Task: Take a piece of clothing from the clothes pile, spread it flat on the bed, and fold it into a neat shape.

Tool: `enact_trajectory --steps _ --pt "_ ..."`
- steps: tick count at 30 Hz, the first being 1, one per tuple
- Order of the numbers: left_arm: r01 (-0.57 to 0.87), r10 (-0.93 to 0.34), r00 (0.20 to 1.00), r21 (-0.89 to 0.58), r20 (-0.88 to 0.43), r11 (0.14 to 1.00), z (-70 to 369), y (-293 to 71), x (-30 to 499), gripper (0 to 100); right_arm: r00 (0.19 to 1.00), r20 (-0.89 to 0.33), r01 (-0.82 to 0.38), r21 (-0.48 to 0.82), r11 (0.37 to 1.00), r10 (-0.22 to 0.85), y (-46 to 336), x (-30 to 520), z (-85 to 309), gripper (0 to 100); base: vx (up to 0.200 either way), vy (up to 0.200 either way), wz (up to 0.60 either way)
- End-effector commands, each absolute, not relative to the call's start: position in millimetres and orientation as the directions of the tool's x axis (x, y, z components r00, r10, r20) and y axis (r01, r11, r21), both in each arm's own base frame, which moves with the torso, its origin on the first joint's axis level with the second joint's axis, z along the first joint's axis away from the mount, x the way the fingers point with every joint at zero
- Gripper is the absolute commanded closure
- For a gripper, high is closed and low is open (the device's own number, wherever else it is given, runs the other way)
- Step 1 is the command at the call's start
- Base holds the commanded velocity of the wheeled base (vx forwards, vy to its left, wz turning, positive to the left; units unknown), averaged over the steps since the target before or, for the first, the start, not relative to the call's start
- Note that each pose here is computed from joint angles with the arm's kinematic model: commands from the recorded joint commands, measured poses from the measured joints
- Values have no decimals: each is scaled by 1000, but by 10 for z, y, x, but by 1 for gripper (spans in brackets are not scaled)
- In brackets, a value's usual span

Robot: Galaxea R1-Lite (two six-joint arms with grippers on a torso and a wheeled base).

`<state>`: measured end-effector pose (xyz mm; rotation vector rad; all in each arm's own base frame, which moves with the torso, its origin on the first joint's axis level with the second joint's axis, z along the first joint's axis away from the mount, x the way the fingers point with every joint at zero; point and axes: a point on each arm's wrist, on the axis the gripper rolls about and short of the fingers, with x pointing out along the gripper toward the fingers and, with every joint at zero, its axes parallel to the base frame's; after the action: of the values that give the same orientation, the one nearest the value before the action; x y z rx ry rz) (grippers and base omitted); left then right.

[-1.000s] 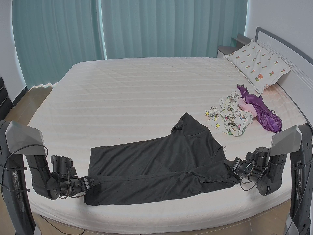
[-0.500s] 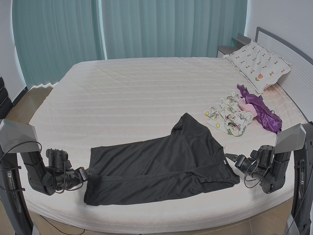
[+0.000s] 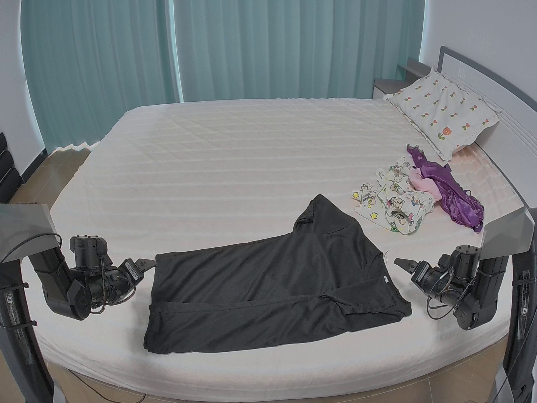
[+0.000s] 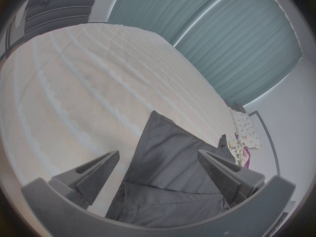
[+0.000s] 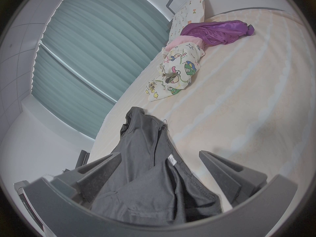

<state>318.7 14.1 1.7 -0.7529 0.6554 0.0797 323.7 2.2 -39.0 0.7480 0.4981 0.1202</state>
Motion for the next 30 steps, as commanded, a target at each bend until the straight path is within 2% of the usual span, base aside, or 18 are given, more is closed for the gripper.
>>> enact_trajectory --steps 1,3,18,24,30 --pt "-290 -161 804 -613 -573 735 26 145 3199 0 882 -380 60 678 732 279 26 3233 -367 0 200 0 0" --pt "-291 -161 803 -612 -574 735 21 145 3199 0 880 -385 64 678 732 280 26 3222 -377 0 200 0 0" --pt "-310 -159 803 -631 -574 711 -29 144 3266 0 876 -390 65 677 733 284 41 3211 -386 0 0 0 0" --pt "-311 -159 802 -630 -576 711 -34 144 3265 0 874 -393 66 677 733 285 46 3207 -392 0 0 -200 0" --pt "-314 -152 805 -628 -574 712 -75 153 3307 0 873 -394 66 677 733 286 51 3203 -394 0 0 0 0"
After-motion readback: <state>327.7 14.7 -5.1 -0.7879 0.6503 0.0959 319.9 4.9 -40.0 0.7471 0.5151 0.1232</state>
